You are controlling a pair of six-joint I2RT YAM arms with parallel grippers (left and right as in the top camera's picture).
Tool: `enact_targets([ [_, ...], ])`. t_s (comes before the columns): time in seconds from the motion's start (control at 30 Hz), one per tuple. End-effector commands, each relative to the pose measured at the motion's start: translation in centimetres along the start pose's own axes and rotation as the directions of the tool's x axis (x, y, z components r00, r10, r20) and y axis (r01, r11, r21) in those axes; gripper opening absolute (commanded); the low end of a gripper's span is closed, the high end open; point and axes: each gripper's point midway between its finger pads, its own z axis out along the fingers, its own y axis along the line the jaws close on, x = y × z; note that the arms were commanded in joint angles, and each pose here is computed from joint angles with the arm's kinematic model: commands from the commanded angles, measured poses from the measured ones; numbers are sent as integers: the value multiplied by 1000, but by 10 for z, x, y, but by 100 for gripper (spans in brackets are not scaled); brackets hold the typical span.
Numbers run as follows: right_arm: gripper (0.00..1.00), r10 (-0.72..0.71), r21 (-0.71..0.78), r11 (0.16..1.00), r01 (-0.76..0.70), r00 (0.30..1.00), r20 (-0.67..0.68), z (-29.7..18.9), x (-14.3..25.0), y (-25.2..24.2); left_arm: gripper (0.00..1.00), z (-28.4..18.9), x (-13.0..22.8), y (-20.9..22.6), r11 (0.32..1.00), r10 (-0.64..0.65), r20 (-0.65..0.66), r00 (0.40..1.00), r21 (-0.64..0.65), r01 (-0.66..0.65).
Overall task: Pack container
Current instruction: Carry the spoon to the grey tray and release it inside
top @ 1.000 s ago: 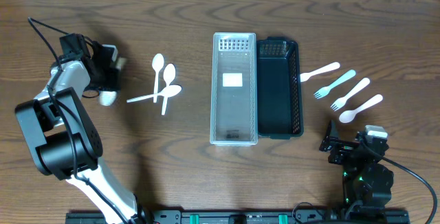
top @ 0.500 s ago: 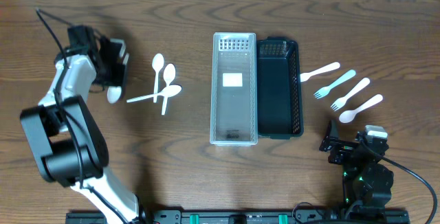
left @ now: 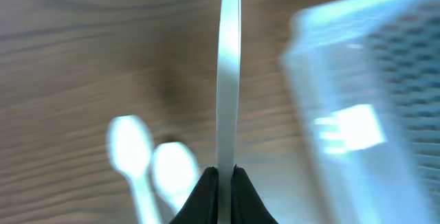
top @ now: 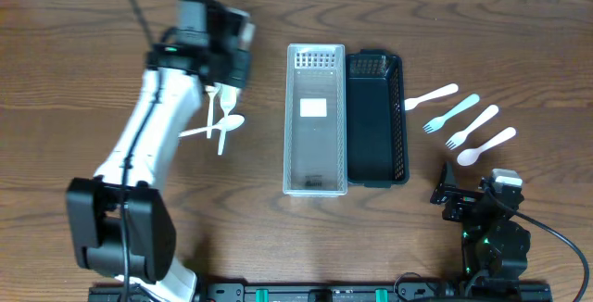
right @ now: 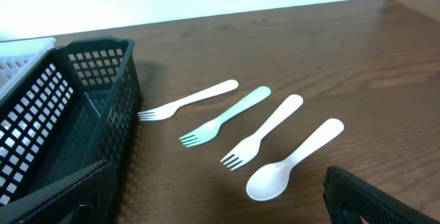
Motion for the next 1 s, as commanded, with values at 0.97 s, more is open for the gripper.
enact_targets([
  [0.97, 99, -9, 12, 1000, 8, 1000, 5, 0, 0, -2, 41, -42, 16, 20, 913, -273, 28, 961, -307, 269],
])
